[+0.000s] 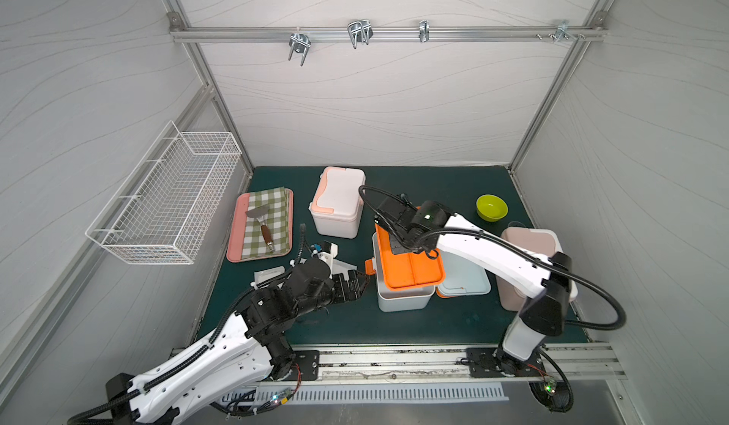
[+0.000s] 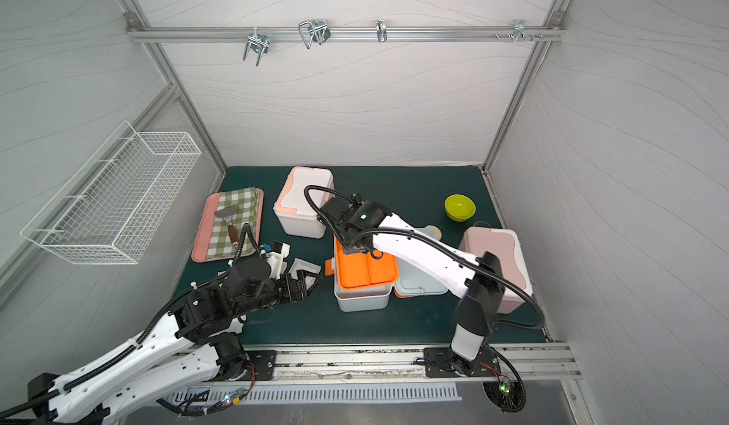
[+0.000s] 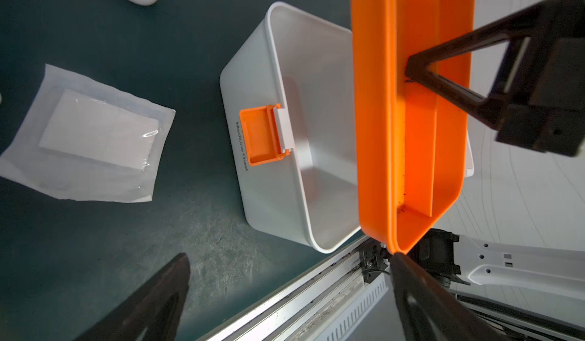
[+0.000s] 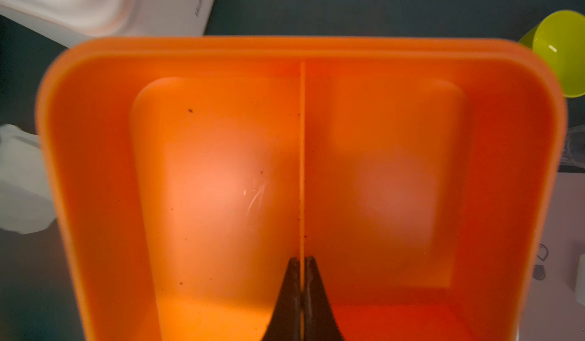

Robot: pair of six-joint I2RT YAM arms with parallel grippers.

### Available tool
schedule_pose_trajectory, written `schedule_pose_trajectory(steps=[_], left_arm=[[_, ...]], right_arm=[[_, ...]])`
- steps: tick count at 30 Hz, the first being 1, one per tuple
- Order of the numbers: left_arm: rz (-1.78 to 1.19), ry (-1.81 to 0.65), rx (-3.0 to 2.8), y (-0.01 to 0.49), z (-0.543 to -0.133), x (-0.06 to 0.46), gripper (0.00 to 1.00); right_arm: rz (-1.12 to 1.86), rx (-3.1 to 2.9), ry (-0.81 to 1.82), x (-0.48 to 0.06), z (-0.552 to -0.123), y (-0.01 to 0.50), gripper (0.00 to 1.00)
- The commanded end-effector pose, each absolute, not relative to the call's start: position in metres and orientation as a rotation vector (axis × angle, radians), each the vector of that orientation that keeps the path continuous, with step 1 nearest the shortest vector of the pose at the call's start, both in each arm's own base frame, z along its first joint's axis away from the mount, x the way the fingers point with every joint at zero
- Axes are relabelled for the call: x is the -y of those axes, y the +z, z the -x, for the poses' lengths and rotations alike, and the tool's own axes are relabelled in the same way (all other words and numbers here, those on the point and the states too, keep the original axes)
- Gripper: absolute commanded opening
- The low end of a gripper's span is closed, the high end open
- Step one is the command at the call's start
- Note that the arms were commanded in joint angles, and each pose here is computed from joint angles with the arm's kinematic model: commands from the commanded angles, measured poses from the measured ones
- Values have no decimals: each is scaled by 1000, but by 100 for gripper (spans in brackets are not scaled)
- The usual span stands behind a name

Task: Open first aid kits and take out gauze
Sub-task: Pick up the compartment layer from the first aid kit, then place the compartment layer in the first aid kit.

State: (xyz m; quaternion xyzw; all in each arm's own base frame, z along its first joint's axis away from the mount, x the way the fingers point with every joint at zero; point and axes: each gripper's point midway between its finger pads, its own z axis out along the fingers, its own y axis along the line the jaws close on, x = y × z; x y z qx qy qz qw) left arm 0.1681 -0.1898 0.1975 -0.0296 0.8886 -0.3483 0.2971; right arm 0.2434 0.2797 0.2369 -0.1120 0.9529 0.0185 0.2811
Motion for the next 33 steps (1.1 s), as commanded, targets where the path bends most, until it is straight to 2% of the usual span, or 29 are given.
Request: schedule_pose_trajectory(steps=[1, 6, 10, 20, 26, 33], left_arm=[[63, -899, -2214, 244, -176, 175, 99], [37, -842, -2084, 282, -175, 152, 99], [32, -806, -1955, 311, -172, 130, 99], [98, -757, -1664, 358, -159, 76, 99], [129, -742, -1628, 358, -157, 65, 99], [85, -718, -1746, 343, -172, 92, 99]], right_arm=[[330, -2352, 153, -258, -241, 290, 0], [345, -2079, 319, -220, -230, 342, 0], [257, -1917, 331, -171, -221, 373, 0], [96, -1627, 391, -96, -192, 407, 0], [90, -1630, 379, -97, -195, 407, 0], [194, -1762, 392, -143, -211, 388, 0]])
